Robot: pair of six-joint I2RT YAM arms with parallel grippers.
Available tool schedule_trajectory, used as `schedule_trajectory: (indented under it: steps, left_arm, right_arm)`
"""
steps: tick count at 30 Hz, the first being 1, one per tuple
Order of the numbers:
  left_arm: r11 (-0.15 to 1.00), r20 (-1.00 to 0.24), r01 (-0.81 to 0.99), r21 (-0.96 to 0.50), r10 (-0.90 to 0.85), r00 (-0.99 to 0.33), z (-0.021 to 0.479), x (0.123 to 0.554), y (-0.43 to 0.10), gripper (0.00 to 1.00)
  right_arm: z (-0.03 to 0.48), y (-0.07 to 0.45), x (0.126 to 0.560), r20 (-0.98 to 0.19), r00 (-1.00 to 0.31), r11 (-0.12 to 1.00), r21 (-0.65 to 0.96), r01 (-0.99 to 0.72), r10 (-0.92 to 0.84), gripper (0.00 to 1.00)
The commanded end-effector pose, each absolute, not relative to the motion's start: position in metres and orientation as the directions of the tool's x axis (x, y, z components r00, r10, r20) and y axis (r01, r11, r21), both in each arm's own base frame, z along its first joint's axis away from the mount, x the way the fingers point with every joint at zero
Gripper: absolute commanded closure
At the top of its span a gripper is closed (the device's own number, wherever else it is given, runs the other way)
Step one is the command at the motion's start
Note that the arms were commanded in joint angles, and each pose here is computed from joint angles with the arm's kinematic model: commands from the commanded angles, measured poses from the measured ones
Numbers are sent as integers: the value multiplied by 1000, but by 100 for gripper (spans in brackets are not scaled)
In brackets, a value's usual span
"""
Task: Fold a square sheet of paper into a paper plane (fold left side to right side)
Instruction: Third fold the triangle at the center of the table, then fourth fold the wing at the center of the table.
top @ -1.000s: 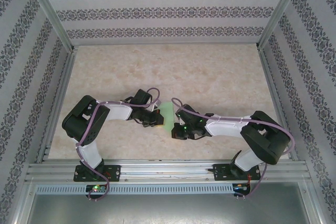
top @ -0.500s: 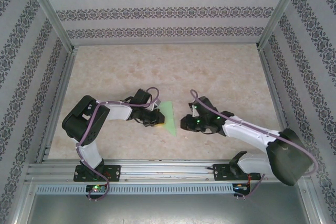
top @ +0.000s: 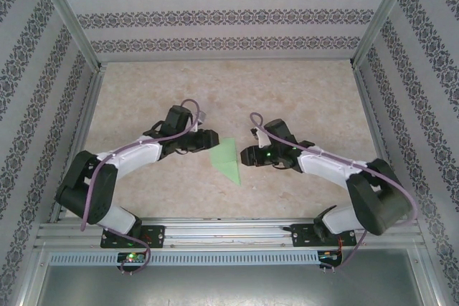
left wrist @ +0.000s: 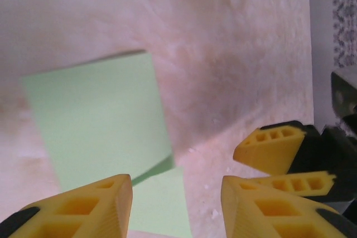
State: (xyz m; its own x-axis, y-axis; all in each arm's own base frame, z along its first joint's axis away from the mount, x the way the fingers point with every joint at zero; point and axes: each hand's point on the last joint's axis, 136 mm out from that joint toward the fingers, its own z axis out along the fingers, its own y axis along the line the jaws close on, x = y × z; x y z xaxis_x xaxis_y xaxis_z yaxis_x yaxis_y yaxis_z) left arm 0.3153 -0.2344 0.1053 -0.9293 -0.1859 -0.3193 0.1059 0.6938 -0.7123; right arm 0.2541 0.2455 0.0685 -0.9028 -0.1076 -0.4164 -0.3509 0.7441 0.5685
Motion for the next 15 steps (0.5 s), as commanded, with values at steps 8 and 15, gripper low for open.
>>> schedule_trajectory:
  steps: [8,15]
  left_arm:
    - [735,-250,-34,-677,-273,-929,75,308,-195,52]
    - [738,-249,-40,-674,-278,-928,75,310,-193,52]
  right_arm:
    - [54,287,269,-437,-876,677,584,-448,-203,58]
    - [44,294,267,-409,-886,672,595,-441,-219,64]
